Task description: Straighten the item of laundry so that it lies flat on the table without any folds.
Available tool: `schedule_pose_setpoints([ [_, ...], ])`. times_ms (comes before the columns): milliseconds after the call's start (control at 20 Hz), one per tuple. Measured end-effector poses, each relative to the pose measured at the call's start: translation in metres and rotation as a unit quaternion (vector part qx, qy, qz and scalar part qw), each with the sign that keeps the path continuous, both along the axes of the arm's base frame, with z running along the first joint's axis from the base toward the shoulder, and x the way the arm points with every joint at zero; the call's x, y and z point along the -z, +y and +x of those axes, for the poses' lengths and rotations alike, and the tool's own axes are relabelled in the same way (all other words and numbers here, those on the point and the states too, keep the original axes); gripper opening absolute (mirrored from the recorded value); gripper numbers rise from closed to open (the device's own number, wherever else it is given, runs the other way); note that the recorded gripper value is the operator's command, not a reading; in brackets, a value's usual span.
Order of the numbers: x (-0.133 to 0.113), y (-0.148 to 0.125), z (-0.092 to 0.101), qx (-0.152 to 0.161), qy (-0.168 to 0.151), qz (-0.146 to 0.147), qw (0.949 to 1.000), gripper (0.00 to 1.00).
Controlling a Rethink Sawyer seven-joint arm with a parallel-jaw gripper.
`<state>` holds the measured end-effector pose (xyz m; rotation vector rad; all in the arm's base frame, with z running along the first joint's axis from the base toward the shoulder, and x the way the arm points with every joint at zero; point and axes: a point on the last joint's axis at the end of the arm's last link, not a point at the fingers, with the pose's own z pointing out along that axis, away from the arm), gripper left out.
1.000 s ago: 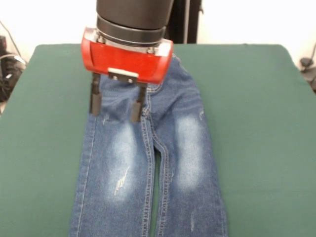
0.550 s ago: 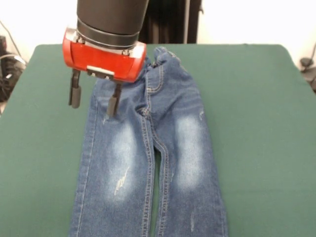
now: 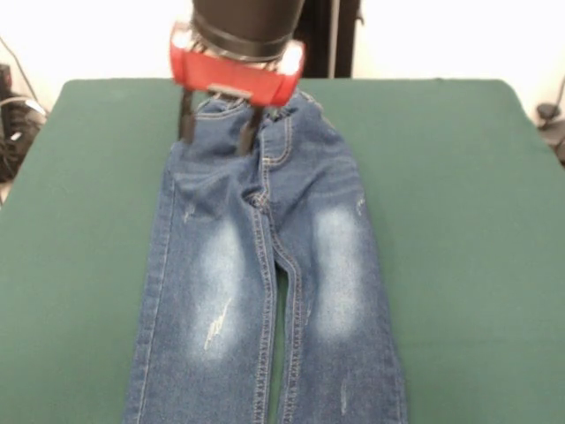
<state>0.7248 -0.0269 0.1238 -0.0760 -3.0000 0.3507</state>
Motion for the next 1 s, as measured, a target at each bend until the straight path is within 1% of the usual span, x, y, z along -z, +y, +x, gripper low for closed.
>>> schedule_pose_setpoints([
  [50, -0.007, 0.009, -0.010, 0.006, 0.032, 0.005, 0.9995, 1.00],
  [100, -0.010, 0.013, -0.014, 0.008, 0.045, 0.007, 0.9989, 1.00],
  [150, -0.012, 0.015, -0.016, 0.009, 0.051, 0.007, 0.9986, 1.00],
  [250, -0.020, 0.022, -0.024, 0.014, 0.078, 0.011, 0.9968, 1.00],
  [400, -0.032, 0.029, -0.032, 0.020, 0.108, 0.014, 0.9938, 1.00],
  [550, -0.036, 0.030, -0.033, 0.021, 0.115, 0.014, 0.9930, 1.00],
  [750, -0.037, 0.029, -0.032, 0.020, 0.110, 0.013, 0.9937, 1.00],
  [1000, -0.032, 0.024, -0.022, 0.014, 0.071, 0.012, 0.9973, 1.00],
])
